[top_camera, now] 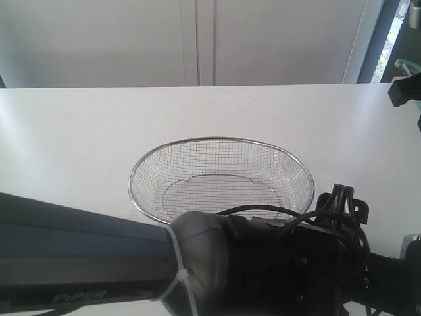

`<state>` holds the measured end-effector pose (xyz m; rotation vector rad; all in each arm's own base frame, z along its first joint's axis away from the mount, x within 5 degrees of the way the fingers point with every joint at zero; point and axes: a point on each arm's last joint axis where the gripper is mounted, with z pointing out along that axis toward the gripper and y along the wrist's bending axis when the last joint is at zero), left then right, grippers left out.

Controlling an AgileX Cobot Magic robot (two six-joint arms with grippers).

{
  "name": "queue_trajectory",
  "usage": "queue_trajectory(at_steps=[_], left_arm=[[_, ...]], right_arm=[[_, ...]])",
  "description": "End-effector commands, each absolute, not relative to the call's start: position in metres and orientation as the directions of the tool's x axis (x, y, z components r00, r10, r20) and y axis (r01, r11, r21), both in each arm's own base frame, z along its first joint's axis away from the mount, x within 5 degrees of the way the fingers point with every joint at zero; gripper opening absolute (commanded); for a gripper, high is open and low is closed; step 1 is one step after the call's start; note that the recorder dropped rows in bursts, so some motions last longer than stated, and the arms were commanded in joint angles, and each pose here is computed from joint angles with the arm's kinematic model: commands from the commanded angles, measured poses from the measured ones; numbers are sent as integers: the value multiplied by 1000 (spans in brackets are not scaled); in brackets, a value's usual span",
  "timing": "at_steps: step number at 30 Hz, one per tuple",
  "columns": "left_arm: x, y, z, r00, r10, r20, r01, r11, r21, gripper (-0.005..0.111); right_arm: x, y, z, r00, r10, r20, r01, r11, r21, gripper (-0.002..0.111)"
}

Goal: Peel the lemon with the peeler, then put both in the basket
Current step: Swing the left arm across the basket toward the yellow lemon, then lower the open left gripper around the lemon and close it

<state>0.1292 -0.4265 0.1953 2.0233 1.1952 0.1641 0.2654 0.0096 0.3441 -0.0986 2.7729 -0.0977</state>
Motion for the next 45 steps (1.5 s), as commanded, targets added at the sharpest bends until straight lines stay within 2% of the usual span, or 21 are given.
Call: queue_trajectory(at_steps=[1,5,9,16,21,25,36,45], left_arm=[[128,-426,195,528,807,-264,708,-247,662,105],[131,-421,195,497,839,-222,709,-246,661,105],[132,-427,206,409,851,-328,760,-119,639,105],[142,-438,235,348,861,-371,772,-38,635,105],[151,-448,225,322,888,-327,866,-137,480,105],[144,-455,222,383,861,-335,905,-277,322,105],[172,-458,207,335,879,-339,919,-225,324,105],[176,-465,198,351,859,-372,910,-219,352,105]], right_arm=[[265,8,345,-925,-75,-373,-46,995,-85,0],[266,8,346,-921,-75,-383,-46,995,-85,0],[266,8,346,-921,-75,-383,-46,995,-85,0],[266,8,346,-922,-75,-381,-46,995,-85,0],[265,8,346,-924,-75,-375,-46,995,-85,0],[265,8,346,-924,-75,-375,-46,995,-85,0],[265,8,346,-924,-75,-375,-46,995,-85,0],[265,8,346,-924,-75,-375,-46,995,-85,0]])
